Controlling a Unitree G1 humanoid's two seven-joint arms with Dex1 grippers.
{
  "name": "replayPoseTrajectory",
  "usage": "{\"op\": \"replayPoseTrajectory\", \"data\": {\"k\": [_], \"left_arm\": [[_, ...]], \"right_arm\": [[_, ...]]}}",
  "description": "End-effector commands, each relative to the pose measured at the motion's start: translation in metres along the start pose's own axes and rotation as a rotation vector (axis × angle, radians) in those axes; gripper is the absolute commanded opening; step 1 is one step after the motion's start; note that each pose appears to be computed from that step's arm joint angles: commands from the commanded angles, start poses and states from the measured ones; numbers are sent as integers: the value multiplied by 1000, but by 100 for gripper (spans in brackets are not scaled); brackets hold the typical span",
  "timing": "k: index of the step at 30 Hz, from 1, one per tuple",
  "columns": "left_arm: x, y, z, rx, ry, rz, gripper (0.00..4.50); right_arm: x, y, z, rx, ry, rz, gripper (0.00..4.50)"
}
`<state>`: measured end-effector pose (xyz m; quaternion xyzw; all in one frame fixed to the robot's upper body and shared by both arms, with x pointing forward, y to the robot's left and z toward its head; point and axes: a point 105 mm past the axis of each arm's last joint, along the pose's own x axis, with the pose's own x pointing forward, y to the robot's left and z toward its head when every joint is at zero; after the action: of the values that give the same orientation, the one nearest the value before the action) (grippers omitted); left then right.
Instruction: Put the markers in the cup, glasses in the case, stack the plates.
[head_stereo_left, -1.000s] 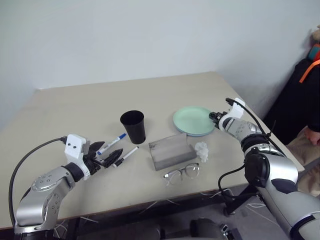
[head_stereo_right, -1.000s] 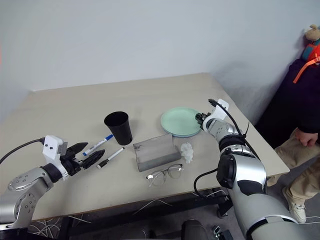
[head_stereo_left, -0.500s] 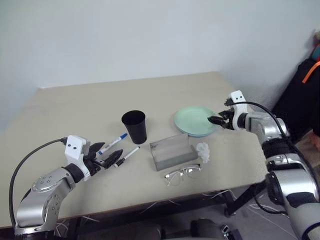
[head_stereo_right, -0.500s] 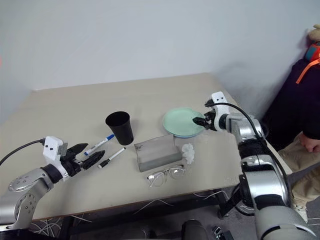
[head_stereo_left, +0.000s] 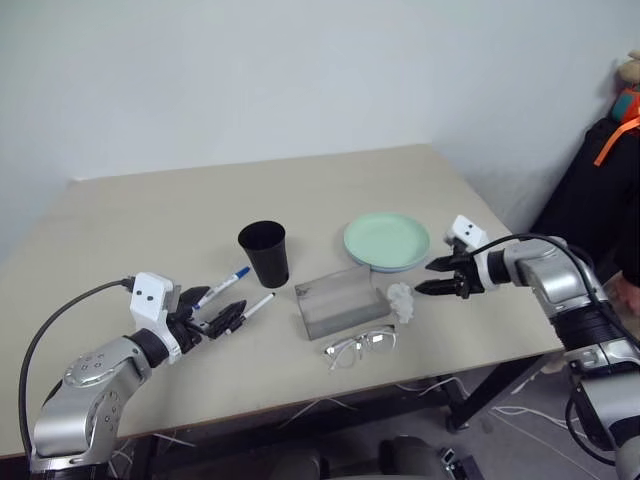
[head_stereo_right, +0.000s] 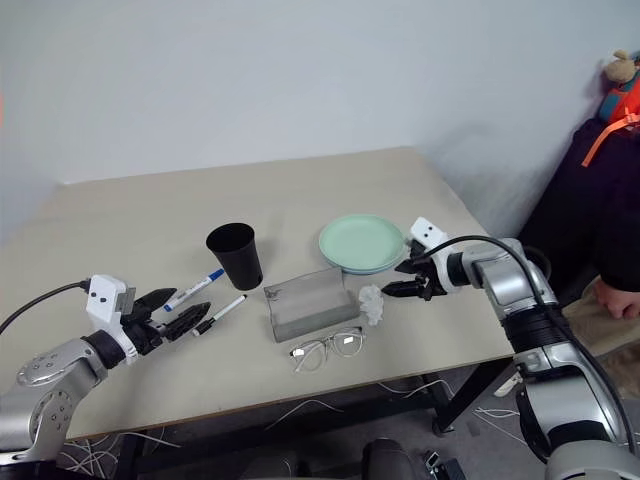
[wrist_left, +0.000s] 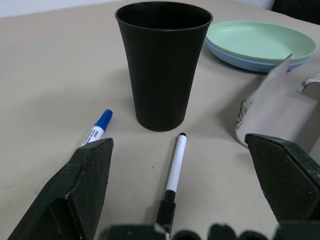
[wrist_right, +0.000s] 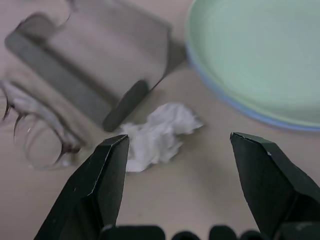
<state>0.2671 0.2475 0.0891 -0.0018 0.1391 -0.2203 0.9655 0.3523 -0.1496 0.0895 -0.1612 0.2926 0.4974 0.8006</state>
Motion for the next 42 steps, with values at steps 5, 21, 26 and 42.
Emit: {"op": "replayPoseTrajectory", "data": {"k": [5, 21, 26, 42], "left_arm": [[-3, 1, 14, 38, -50, 5, 450], [-4, 2, 18, 45, -53, 11, 450], [-3, 2, 19, 46, -52, 10, 450], [1, 2, 23, 50, -60, 7, 450]], "right_arm": [[21, 6, -2, -78, 4, 31, 349], [48, 5, -12, -124, 18, 14, 217], [47, 2, -12, -125, 13, 0, 50], [9, -53, 83, -153, -190, -214, 2]]}}
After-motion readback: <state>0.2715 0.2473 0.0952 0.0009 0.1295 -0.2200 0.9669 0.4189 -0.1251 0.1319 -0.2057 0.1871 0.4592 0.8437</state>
